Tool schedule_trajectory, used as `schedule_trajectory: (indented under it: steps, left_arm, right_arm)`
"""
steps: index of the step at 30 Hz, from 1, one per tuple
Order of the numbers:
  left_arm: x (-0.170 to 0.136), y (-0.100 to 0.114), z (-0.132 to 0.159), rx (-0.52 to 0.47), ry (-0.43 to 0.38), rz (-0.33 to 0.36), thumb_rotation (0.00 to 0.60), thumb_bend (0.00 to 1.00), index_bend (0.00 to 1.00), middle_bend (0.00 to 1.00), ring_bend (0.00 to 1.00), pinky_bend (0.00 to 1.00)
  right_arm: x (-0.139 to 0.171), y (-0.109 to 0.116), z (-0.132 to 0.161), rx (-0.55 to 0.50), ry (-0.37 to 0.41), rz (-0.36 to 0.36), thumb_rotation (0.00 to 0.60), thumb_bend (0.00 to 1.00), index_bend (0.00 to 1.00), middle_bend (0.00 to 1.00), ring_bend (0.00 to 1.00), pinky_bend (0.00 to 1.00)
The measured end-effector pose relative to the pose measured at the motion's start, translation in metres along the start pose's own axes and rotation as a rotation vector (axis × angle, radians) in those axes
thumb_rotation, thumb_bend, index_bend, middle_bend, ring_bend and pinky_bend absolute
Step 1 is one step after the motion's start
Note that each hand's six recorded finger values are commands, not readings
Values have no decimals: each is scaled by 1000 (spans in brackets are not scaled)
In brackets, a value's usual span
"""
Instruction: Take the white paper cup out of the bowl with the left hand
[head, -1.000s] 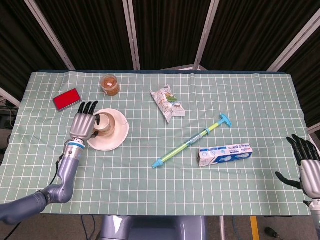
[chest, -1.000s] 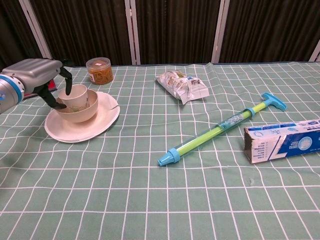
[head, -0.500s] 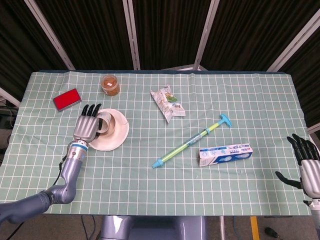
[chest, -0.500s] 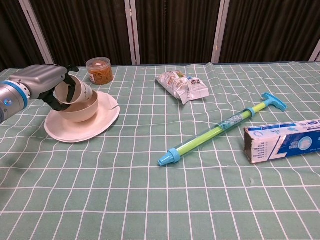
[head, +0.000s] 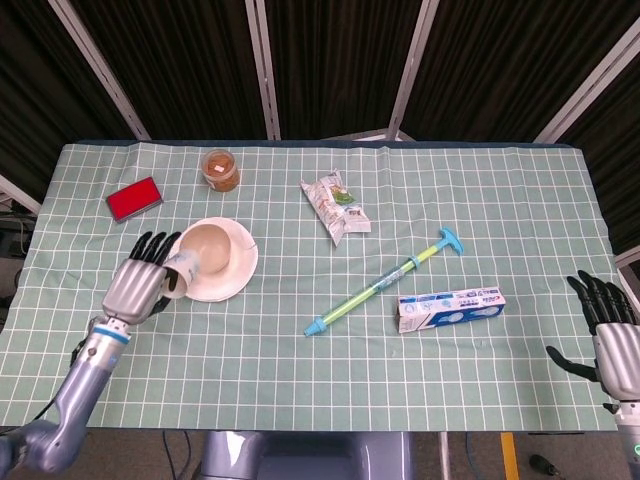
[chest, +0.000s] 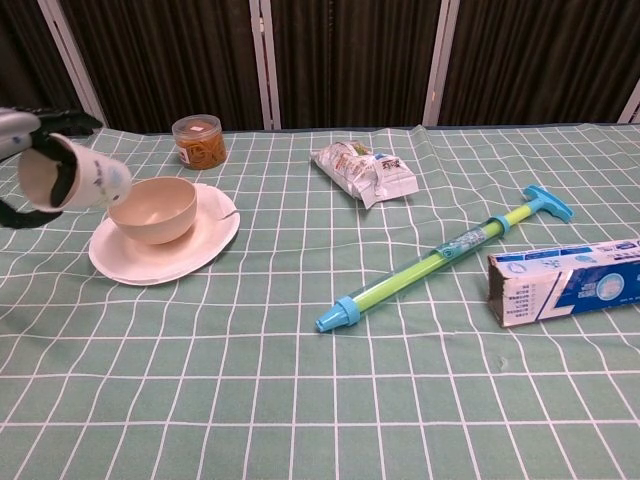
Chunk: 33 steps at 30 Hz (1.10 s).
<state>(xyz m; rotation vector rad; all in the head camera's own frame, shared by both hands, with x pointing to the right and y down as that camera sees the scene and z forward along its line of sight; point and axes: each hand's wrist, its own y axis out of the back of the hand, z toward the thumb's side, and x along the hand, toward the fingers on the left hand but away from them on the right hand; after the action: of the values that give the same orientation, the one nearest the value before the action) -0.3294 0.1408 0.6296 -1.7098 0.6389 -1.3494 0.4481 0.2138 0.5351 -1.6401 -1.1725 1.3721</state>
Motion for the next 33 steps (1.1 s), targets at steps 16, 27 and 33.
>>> schedule_trajectory:
  steps: [16,27,33]
  left_arm:
    - [-54,-45,2,54,-85,-402,600,465,620,0,0,0]
    - [-43,-58,32,112,-117,-459,600,463,538,0,0,0]
    - [-42,-56,37,124,-111,-437,600,453,307,0,0,0]
  right_arm:
    - [-1,-1,2,9,-4,-1,600,92,13,0,0,0]
    - [-1,4,-1,-5,-5,-15,600,92,14,0,0,0]
    - [0,3,0,-3,-3,-13,600,91,14,0,0,0]
